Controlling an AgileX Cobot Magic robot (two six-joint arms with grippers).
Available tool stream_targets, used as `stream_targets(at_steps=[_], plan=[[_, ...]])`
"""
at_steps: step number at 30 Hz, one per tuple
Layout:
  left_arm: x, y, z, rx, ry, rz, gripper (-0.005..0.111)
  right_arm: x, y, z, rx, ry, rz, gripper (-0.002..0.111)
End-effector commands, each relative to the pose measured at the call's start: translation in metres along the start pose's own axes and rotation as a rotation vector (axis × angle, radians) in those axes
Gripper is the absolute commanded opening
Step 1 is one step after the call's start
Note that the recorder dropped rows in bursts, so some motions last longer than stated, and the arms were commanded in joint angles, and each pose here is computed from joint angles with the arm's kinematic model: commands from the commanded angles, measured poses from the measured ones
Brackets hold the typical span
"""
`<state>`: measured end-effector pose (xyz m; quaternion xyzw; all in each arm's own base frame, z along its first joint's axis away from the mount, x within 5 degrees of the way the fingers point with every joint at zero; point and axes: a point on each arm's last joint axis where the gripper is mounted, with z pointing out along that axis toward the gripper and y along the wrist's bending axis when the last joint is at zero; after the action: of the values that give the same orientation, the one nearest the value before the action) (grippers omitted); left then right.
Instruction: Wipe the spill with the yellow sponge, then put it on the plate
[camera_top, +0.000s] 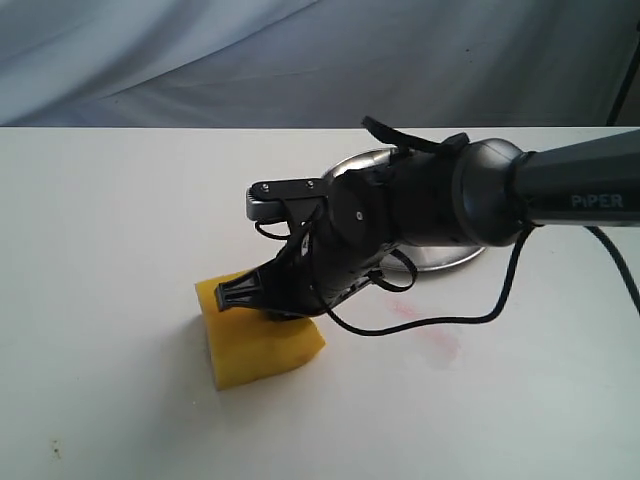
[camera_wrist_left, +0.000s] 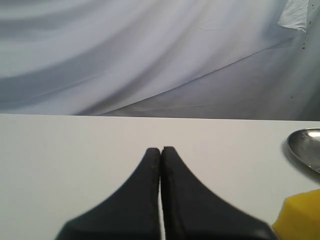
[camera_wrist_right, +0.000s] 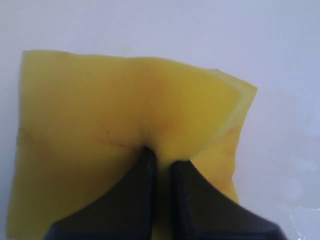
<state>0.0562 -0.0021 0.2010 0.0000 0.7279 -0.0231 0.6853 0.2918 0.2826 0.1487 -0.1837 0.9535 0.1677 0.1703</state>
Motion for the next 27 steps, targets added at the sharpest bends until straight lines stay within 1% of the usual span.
stream_targets(at_steps=[1,5,12,18,22,27], plan=[[0.001,0.0,0.0,0.001,-0.001,-0.002,0.001,0.009,-0.006,-0.004,0.067,0.105,-0.091,0.0],[0.001,0.0,0.0,0.001,-0.001,-0.002,0.001,0.018,-0.025,-0.014,0.089,0.103,-0.051,0.0],[0.001,0.0,0.0,0.001,-0.001,0.0,0.001,0.033,-0.078,-0.05,0.152,0.068,0.054,0.0],[0.001,0.0,0.0,0.001,-0.001,-0.002,0.001,0.042,-0.114,-0.073,0.204,0.032,0.13,0.0],[0.001,0.0,0.0,0.001,-0.001,-0.002,0.001,0.038,-0.121,-0.084,0.208,-0.022,0.152,0.0],[0.001,0.0,0.0,0.001,-0.001,-0.002,0.001,0.021,-0.116,-0.102,0.175,-0.232,0.182,0.0]])
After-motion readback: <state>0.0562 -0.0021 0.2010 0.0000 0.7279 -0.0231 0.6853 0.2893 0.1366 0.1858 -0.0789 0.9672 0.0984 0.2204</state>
